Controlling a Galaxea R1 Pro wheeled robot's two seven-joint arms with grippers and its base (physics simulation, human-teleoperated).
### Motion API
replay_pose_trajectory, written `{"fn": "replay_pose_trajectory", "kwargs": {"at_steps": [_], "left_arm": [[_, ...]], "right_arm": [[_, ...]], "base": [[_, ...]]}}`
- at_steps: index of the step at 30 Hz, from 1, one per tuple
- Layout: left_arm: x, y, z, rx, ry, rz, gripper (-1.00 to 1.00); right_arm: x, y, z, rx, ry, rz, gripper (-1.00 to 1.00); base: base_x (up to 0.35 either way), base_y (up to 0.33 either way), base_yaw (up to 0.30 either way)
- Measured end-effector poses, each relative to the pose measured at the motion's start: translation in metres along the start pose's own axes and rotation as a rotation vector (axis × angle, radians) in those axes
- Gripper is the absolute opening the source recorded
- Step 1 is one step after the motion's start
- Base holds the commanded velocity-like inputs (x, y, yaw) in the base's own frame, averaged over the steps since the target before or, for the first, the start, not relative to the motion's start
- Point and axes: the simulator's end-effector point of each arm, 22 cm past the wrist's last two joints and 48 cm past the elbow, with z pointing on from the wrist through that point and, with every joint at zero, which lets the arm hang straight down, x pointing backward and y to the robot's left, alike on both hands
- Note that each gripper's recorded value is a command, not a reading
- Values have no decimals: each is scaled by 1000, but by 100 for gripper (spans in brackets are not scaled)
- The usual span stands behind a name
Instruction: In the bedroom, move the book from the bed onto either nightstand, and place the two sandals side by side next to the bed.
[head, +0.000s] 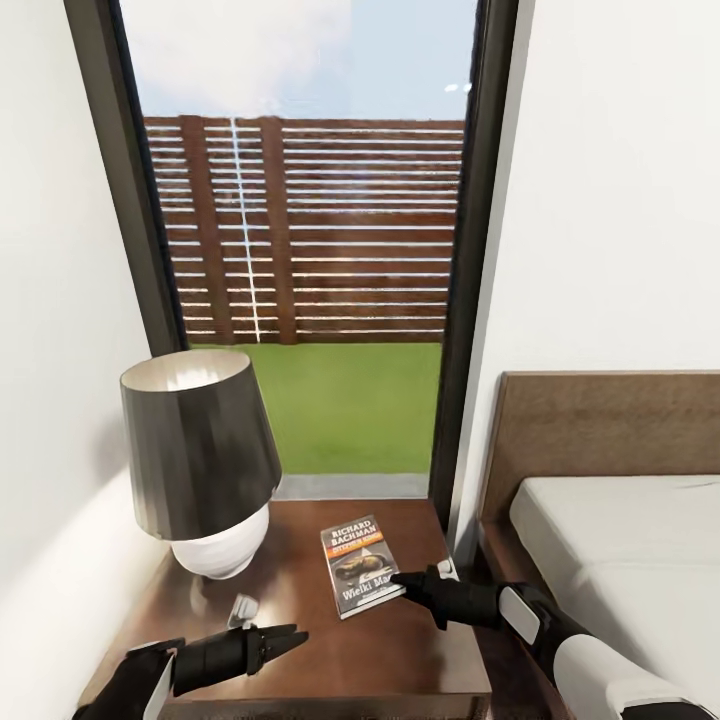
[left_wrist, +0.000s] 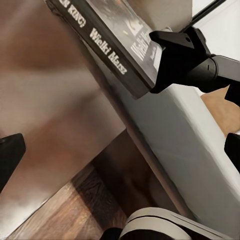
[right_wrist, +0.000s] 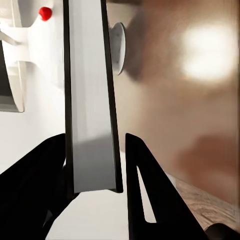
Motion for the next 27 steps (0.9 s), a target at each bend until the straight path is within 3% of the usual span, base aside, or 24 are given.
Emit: {"fn": "replay_pose_trajectory", "kwargs": {"at_steps": [12, 17, 19, 27], "left_arm": [[16, 13, 0, 2, -3, -2, 100], [-1, -7, -5, 89, -49, -30, 100], [-22, -18, -9, 115, -83, -15, 100], [-35, -25, -12, 135, -98, -6, 100]], "right_arm": [[6, -19, 4, -2, -1, 0, -100], [6, -19, 4, 0, 0, -1, -100], [6, -19, 4, -1, -1, -1, -100], [9, -26, 6, 1, 0, -3, -100]], "base": [[0, 0, 0], [0, 0, 0], [0, 0, 0], [0, 0, 0]]}}
